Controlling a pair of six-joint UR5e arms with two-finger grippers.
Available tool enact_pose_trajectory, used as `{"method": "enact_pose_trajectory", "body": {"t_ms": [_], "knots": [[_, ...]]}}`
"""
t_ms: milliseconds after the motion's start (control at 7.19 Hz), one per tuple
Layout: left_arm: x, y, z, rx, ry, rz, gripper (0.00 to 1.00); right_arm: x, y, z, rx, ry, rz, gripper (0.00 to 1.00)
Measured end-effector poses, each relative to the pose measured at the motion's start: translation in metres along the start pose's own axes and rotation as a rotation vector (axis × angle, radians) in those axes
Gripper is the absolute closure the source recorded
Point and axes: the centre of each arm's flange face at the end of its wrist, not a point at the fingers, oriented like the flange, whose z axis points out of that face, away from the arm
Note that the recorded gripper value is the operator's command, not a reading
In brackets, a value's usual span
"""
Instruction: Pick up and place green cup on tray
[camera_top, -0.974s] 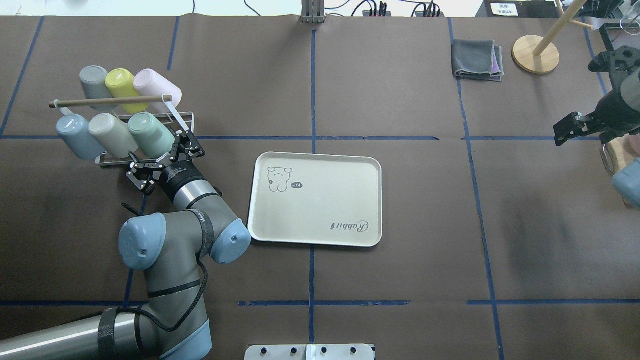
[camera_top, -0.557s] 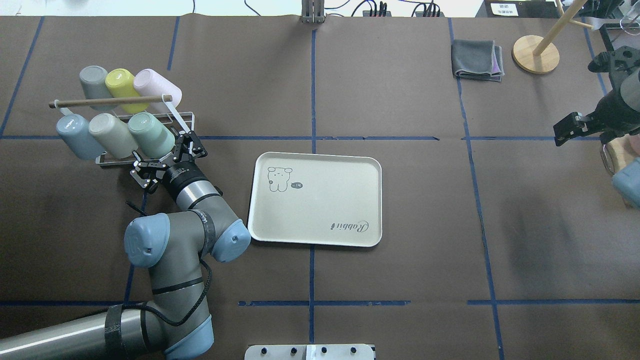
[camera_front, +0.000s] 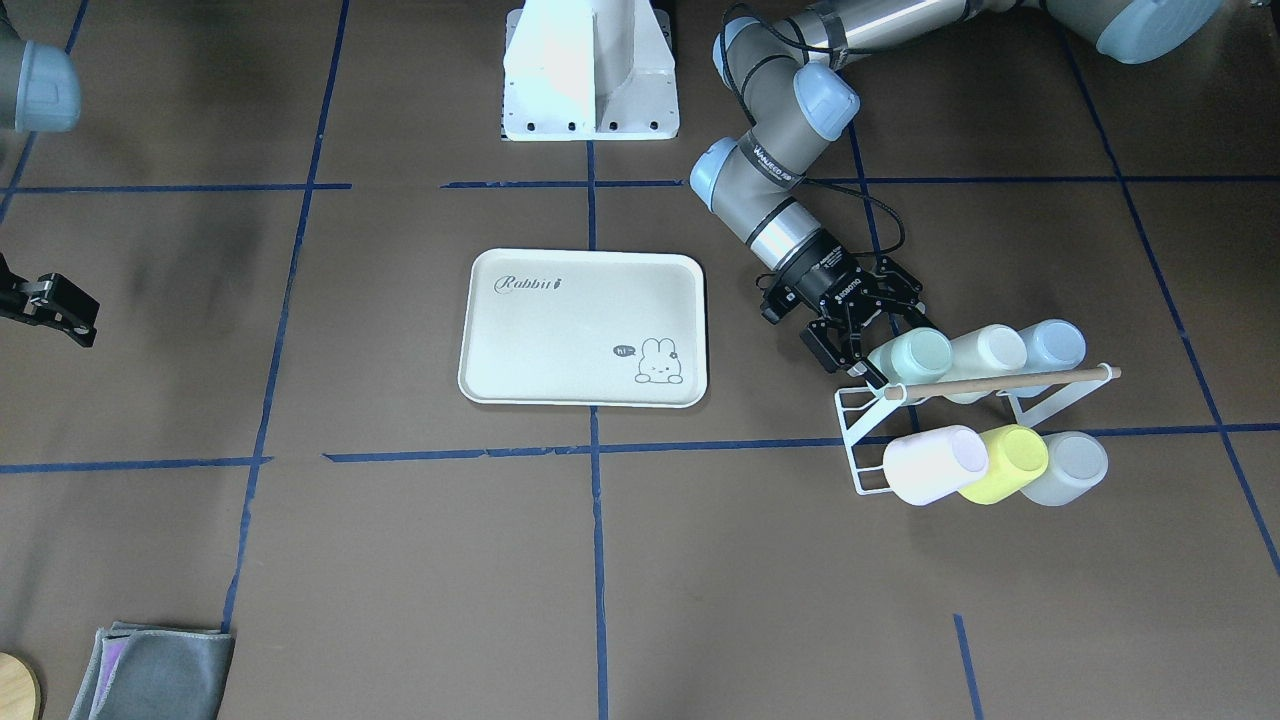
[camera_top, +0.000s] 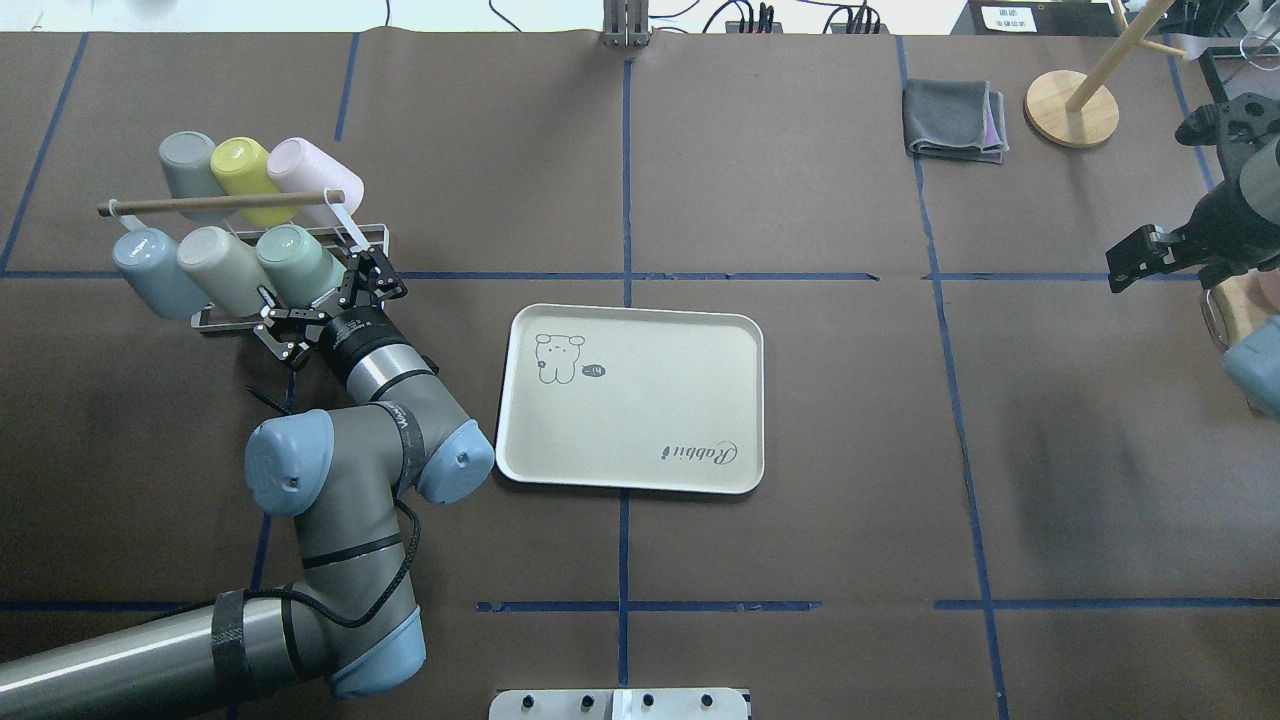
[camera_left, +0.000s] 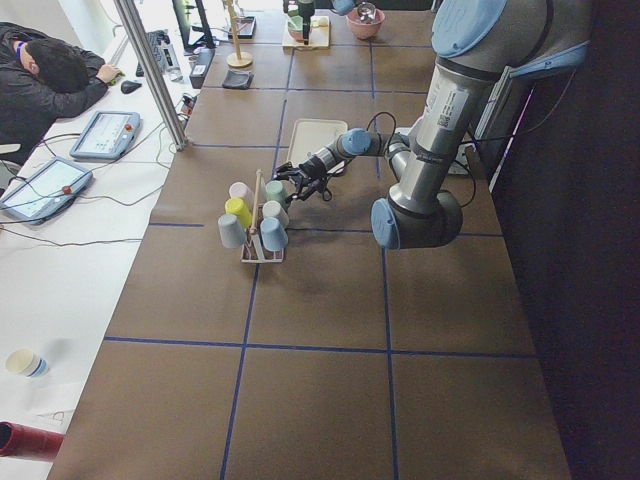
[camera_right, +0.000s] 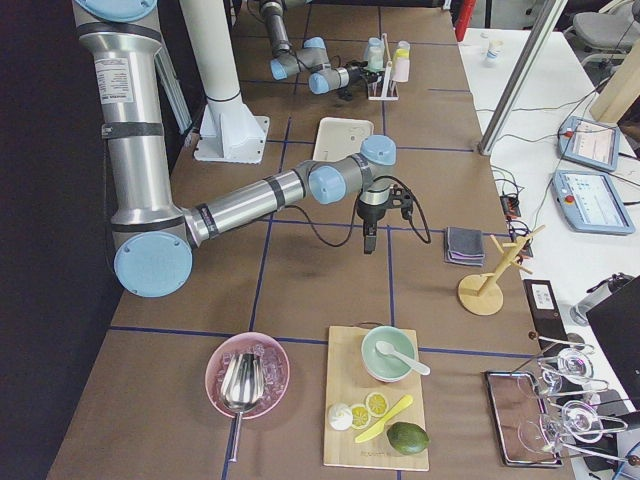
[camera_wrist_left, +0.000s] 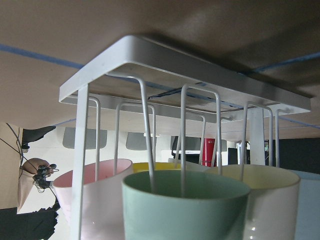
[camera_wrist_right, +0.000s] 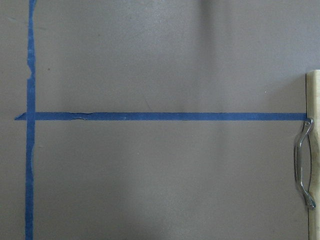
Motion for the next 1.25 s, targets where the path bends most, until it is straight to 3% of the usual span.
{"method": "enact_pose_trajectory", "body": {"t_ms": [417, 696, 1113, 1252], "knots": [[0.0, -0.002, 0.012, -0.011, 0.01, -0.004, 0.03, 0.0, 0.0, 0.0, 0.0, 0.0, -0.001, 0.0], [-0.001, -0.003, 0.018, -0.017, 0.01, -0.01, 0.11, 0.0, 0.0, 0.0, 0.0, 0.0, -0.001, 0.0], [-0.001, -0.003, 0.018, -0.016, 0.006, -0.02, 0.41, 0.001, 0.0, 0.001, -0.002, 0.002, 0.0, 0.0], [-0.002, -0.003, 0.018, -0.014, 0.004, -0.025, 0.46, 0.001, 0.0, 0.001, -0.002, 0.002, 0.001, 0.0]]}}
